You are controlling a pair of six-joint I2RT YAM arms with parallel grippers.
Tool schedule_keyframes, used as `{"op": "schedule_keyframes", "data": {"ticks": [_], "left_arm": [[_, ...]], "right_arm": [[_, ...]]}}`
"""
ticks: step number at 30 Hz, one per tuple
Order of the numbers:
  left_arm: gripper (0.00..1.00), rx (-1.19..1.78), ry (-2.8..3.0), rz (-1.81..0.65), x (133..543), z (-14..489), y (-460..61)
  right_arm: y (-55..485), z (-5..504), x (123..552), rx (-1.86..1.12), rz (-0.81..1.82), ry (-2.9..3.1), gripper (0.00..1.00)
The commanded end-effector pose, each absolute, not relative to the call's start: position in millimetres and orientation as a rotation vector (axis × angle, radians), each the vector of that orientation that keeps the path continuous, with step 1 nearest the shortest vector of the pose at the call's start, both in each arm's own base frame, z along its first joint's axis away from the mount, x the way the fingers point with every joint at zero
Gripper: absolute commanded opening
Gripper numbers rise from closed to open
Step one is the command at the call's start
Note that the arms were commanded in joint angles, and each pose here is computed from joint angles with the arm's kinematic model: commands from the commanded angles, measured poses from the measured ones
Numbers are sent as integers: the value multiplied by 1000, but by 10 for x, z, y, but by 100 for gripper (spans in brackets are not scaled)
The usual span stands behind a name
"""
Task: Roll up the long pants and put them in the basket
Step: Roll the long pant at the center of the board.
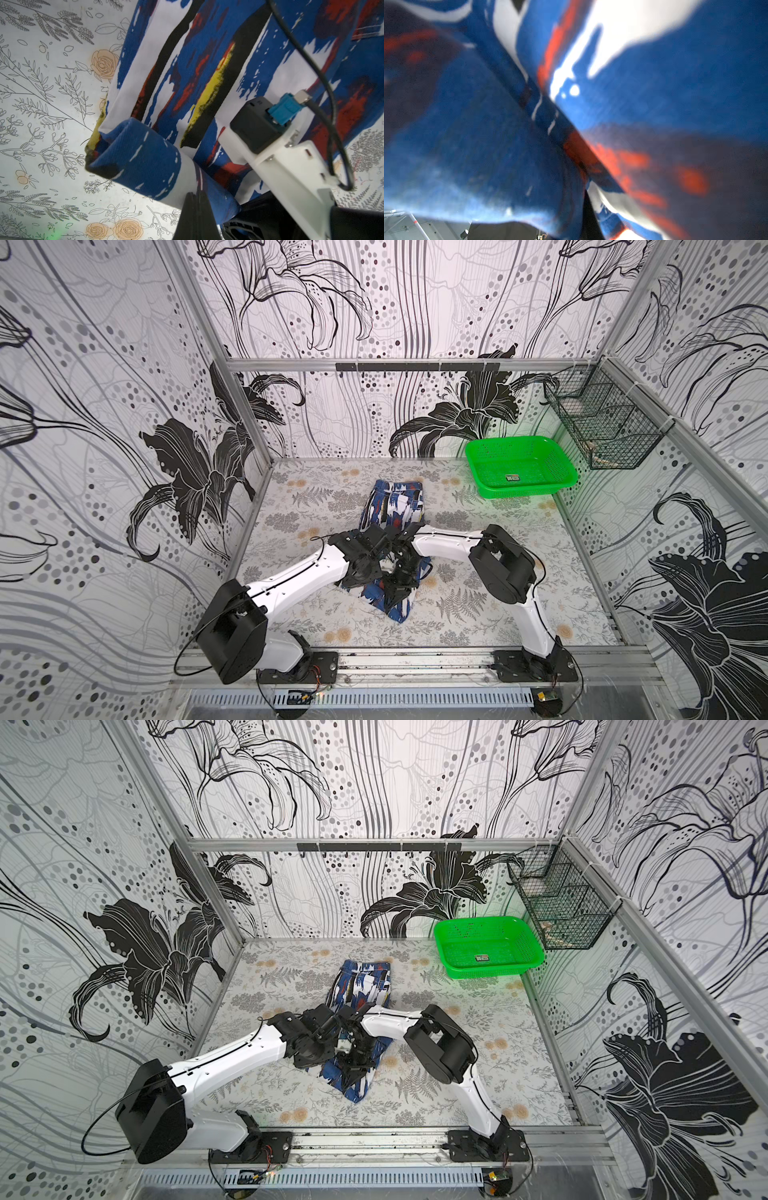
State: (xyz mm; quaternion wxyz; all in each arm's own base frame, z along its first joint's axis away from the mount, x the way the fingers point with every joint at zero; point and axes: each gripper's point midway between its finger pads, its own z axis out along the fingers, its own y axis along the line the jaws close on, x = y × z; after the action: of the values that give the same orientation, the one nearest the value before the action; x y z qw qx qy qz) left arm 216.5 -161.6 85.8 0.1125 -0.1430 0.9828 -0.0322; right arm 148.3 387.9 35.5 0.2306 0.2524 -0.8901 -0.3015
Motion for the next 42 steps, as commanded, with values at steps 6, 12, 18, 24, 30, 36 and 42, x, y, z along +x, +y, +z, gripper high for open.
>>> {"op": "schedule_keyframes", "data": {"ticks": [6,12,18,24,30,36,42], "left_arm": [[0,-408,2844,-80,2111,1068,-1527],[0,-415,2865,-53,2097,866,-1523],[0,-415,2865,-28,2163,602,-1556],[0,-421,2879,9,2193,410,-1571],[0,-411,2892,63,2180,148,-1528],[0,-419,2902,76,2205,-43,-1558],[0,-407,2899,50,2266,8,-1631]], "right_arm": [[3811,151,1576,677,-779,-2489,0],[3823,160,1584,680,-786,-2491,0],[3807,133,1571,682,-784,-2488,0],[3776,108,1536,681,-782,-2481,0],[3719,156,1657,739,-746,-2585,16],[3606,640,2047,888,-739,-2915,68],[3264,1509,2217,1211,-596,-3370,100]]}}
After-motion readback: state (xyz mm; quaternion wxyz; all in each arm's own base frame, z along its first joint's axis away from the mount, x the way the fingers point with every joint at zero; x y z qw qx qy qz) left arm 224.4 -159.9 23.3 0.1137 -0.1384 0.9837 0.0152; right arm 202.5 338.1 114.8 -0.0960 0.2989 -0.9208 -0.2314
